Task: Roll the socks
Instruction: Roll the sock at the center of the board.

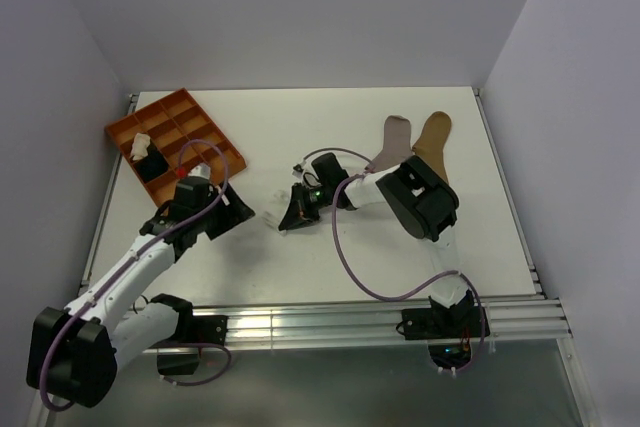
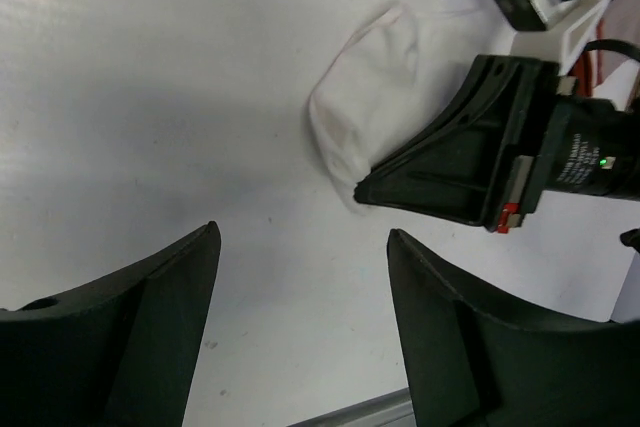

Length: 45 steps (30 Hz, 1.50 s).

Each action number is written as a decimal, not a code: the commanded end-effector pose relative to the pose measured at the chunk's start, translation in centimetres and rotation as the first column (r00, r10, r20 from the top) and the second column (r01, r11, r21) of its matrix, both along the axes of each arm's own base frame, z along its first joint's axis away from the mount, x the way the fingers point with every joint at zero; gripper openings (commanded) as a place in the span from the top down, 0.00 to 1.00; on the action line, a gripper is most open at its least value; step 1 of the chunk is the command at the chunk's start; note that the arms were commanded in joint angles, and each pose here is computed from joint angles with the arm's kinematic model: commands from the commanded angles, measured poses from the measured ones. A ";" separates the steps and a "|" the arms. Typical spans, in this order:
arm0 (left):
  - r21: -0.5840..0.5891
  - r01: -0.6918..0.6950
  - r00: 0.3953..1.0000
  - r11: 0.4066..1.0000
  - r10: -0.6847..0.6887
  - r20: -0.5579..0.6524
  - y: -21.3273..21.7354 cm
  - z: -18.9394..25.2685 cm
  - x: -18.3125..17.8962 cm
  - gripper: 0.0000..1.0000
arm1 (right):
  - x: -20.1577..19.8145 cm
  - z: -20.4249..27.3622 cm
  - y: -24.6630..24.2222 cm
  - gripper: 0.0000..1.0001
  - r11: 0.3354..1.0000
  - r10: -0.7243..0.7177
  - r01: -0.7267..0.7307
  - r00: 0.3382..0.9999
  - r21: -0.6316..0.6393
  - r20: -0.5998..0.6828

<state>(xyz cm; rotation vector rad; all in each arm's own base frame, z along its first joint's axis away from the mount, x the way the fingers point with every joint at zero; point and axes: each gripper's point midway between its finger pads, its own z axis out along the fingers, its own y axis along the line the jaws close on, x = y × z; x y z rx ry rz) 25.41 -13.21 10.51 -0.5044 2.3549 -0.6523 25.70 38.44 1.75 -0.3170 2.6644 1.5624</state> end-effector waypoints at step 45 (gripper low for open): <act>-0.104 -0.031 0.998 0.994 0.025 -0.058 -4.5 -6.4 3.3 0.63 | 0.5 -2.4 -0.5 1.00 0.998 -0.029 0.025 0.997 -0.061 -0.072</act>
